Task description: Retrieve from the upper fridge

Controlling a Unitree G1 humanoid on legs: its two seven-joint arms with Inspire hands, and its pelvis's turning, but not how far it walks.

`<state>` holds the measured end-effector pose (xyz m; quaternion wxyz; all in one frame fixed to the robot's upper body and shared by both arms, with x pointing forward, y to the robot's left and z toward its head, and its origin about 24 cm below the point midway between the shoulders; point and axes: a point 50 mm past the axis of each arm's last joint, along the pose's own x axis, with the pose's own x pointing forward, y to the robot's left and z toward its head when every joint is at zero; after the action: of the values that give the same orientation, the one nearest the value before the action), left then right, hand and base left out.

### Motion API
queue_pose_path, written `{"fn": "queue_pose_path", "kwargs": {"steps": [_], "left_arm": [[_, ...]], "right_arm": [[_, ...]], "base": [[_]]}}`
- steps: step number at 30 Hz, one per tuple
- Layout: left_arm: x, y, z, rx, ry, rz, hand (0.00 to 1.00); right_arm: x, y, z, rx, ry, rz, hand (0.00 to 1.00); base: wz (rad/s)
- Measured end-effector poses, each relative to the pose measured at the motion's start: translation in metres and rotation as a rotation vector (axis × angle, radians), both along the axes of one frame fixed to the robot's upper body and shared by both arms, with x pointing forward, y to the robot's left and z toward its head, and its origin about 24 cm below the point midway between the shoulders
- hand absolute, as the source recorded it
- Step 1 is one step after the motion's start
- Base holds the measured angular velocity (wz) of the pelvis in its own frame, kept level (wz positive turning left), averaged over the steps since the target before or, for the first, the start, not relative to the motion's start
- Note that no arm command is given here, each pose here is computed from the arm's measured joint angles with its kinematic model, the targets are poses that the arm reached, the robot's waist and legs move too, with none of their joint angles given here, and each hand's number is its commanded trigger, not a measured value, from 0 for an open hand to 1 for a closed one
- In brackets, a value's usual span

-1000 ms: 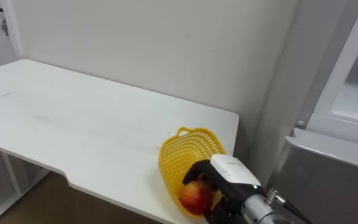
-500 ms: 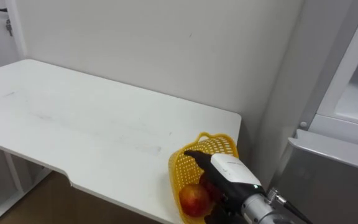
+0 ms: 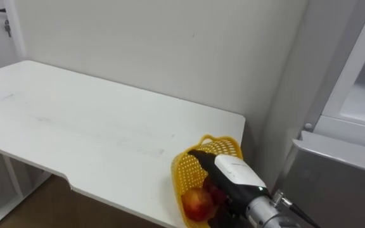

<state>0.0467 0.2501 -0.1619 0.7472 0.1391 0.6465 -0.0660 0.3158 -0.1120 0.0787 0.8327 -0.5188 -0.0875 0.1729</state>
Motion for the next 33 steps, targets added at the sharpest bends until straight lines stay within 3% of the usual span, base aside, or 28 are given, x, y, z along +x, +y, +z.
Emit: {"fn": "queue_pose_path", "kwargs": {"steps": [19, 33], "left_arm": [[0.003, 0.001, 0.001, -0.014, -0.026, 0.043, 0.00], [-0.007, 0.003, 0.000, 0.014, -0.033, 0.061, 0.00]], "right_arm": [[-0.006, 0.004, 0.050, 0.118, -0.161, 0.057, 0.00], [-0.023, 0.000, 0.106, 0.361, -0.319, 0.131, 0.00]], "base": [[-0.02], [-0.01]]}}
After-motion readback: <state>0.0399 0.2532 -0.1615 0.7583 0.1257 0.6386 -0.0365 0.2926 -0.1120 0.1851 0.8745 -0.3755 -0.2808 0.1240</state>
